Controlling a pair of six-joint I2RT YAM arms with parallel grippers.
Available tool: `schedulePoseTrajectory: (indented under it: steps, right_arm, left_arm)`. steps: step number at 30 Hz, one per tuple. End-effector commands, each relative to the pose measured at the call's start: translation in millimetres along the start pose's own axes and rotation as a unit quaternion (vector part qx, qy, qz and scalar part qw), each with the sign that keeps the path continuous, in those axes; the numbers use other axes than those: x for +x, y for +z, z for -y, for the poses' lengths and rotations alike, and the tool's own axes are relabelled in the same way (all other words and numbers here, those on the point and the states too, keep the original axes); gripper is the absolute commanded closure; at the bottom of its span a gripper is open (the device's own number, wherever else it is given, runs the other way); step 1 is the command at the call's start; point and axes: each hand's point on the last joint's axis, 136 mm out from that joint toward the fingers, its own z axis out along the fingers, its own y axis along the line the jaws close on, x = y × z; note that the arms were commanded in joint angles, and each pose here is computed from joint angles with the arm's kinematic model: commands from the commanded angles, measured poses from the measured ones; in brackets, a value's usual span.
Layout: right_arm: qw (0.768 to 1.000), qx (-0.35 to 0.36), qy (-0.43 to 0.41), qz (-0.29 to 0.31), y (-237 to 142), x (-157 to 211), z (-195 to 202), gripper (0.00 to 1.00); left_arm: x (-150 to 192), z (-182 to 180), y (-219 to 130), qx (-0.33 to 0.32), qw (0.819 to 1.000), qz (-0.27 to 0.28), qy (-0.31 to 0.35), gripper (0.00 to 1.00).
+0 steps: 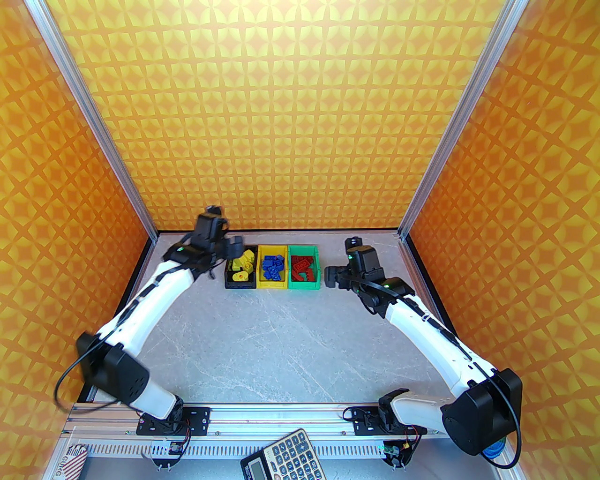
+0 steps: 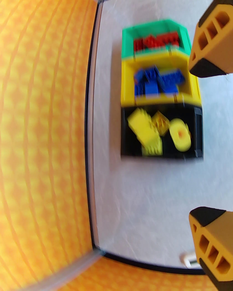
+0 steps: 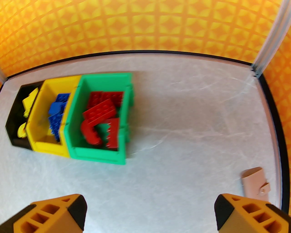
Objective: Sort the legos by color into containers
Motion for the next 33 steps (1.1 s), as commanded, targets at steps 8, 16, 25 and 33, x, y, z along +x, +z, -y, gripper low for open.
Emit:
schedulePoseTrajectory:
  steps: [8, 16, 25, 33]
  right_arm:
    - [0.984, 0.149, 0.04, 0.087, 18, 13, 93, 0.01]
    - [0.979, 0.182, 0.047, 0.08, 44, 35, 119, 0.02]
    - [0.978, 0.169, 0.052, 0.109, 56, 41, 121, 0.02]
    - [0.978, 0.127, 0.051, 0.16, 61, 41, 118, 0.02]
  left_arm:
    - [48, -112, 11, -0.095, 0.991, 0.094, -0.022, 0.01]
    - [90, -139, 16, -0.129, 0.967, 0.222, 0.009, 0.01]
    - [133, -154, 53, -0.098, 0.98, 0.164, -0.048, 0.01]
    - [153, -126, 77, -0.026, 0.979, 0.203, -0.009, 0.01]
